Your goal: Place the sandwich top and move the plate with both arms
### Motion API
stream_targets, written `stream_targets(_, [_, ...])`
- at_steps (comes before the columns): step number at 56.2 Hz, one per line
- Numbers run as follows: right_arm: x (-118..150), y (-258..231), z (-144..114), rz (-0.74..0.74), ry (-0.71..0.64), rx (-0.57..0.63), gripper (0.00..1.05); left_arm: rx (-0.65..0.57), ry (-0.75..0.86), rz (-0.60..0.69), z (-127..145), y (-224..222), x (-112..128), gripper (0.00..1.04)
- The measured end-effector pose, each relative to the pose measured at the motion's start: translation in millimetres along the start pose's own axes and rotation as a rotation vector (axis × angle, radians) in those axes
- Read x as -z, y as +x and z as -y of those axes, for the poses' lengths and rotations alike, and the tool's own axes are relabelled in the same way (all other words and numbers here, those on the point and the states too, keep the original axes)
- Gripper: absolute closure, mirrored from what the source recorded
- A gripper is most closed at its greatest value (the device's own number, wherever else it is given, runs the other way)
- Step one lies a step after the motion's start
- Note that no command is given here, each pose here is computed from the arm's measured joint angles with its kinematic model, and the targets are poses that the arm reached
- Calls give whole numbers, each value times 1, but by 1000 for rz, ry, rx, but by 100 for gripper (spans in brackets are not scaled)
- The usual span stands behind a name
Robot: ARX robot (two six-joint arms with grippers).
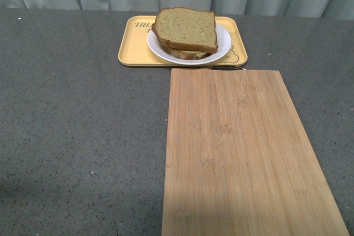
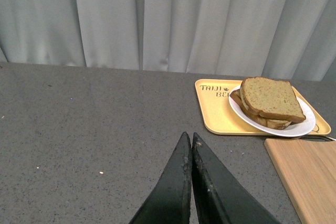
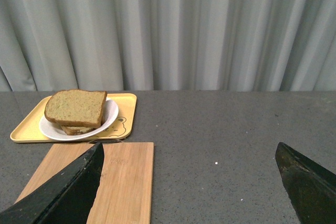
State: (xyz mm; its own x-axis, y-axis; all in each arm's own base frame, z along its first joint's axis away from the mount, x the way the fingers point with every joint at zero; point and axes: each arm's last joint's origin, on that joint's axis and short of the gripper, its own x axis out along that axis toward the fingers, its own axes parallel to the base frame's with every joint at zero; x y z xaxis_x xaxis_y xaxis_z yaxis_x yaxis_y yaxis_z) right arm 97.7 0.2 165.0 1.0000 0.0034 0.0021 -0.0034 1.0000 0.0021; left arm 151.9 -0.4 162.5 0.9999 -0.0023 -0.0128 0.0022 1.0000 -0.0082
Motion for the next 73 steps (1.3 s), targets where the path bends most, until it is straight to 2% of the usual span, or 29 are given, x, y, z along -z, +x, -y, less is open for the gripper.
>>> stream_targets(30, [0,0,0,0,0,0,9,0,0,30,0,-25,-9,101])
stream_targets(73, [0,0,0,0,0,0,9,0,0,34,0,-46,-9,101])
